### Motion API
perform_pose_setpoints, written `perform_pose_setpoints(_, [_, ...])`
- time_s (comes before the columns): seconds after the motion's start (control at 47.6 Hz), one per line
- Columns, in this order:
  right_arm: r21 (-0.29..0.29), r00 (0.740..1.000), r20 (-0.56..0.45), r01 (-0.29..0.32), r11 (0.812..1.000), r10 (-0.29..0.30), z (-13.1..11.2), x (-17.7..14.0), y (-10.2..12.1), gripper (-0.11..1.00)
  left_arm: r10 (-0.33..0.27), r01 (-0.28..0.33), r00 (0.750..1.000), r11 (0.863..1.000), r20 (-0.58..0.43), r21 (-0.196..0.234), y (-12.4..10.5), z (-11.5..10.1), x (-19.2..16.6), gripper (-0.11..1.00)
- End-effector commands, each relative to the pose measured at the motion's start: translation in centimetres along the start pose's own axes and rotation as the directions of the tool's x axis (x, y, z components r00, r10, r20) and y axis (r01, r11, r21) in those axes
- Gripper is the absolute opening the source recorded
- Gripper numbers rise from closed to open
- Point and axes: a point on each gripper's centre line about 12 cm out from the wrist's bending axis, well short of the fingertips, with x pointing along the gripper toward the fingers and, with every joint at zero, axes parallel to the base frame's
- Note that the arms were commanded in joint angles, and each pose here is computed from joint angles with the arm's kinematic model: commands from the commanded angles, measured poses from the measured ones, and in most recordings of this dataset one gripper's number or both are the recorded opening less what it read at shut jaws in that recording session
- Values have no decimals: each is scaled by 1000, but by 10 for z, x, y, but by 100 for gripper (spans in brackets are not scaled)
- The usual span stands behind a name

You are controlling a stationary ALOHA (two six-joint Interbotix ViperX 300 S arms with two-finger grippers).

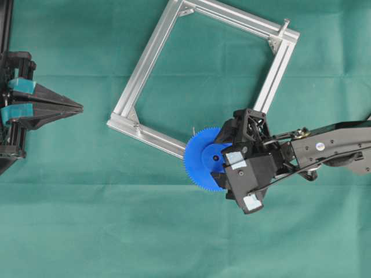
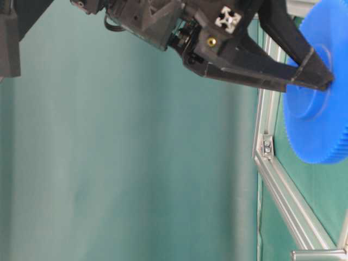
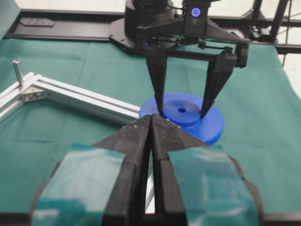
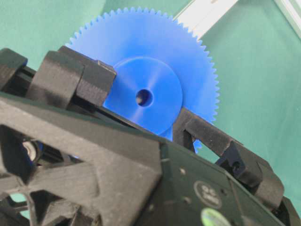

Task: Find the location of the shaft and insert the gear.

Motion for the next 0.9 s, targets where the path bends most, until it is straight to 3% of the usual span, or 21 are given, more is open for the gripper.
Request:
perform_pose_setpoints(0.0, [10,998,55,-26,1000,25,17,-13,5,69,2,-2,1000,1000,8,0,0,3,2,1])
perform_pose_setpoints(0.357, [11,999,36,-15,1000,15,19,-1,7,69,0,0,1000,1000,8,0,0,3,2,1])
perform_pose_setpoints(0.882, [23,1000,-7,-9,1000,10,0,-3,5,69,0,0,1000,1000,8,0,0,3,2,1])
